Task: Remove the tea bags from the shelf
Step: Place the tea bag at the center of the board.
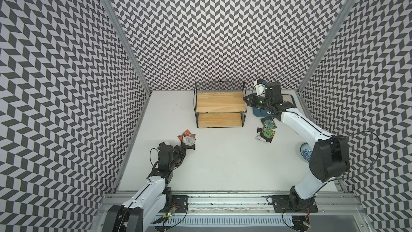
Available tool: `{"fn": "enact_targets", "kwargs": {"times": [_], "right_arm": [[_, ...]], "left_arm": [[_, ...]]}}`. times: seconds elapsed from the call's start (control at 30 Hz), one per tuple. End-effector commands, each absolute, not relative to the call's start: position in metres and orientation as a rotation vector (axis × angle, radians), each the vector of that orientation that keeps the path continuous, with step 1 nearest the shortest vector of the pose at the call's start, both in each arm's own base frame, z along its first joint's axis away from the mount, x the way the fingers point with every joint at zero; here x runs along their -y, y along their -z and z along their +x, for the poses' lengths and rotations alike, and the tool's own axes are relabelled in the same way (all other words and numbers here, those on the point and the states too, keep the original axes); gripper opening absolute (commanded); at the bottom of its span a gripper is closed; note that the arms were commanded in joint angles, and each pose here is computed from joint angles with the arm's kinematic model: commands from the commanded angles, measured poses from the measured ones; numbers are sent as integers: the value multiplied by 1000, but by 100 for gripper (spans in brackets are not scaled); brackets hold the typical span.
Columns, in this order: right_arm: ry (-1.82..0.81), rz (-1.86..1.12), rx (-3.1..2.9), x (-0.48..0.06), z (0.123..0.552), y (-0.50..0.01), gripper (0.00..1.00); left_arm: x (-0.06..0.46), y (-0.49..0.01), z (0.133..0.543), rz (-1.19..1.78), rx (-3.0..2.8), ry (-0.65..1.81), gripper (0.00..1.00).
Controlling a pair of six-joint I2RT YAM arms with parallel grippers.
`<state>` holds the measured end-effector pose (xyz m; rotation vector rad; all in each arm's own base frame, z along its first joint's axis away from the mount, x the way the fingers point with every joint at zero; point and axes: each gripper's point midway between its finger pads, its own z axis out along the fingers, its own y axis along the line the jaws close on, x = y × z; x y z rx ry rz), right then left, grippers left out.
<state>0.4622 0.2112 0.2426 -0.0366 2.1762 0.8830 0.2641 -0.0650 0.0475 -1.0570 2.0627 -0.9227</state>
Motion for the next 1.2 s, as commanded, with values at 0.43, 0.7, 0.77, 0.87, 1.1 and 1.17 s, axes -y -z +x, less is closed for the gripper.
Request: {"fn": "enact_targets", "kwargs": {"times": [0.43,0.7,0.77,0.87,1.1,1.17], "right_arm": [[-726,26,-2349,-190,449,-205,61],[-698,-16,-2257,-185,446,-258,72],[-691,-23,-2210,-182,444,-277,74],[-683,-27,-2117,-177,440,-311,76],[-607,59,-1884,-129,433,-380,100],[-592,102,-1825,-101,433,-387,100]], "left_arm": [[32,-99,276,-1009,-2013,665,59],[22,-154,295,-939,-1933,592,99],[18,-171,301,-916,-1906,561,99],[16,-205,313,-840,-1846,544,100],[2,-282,336,-683,-1724,390,100],[-14,-294,343,-714,-1718,261,99]]}}
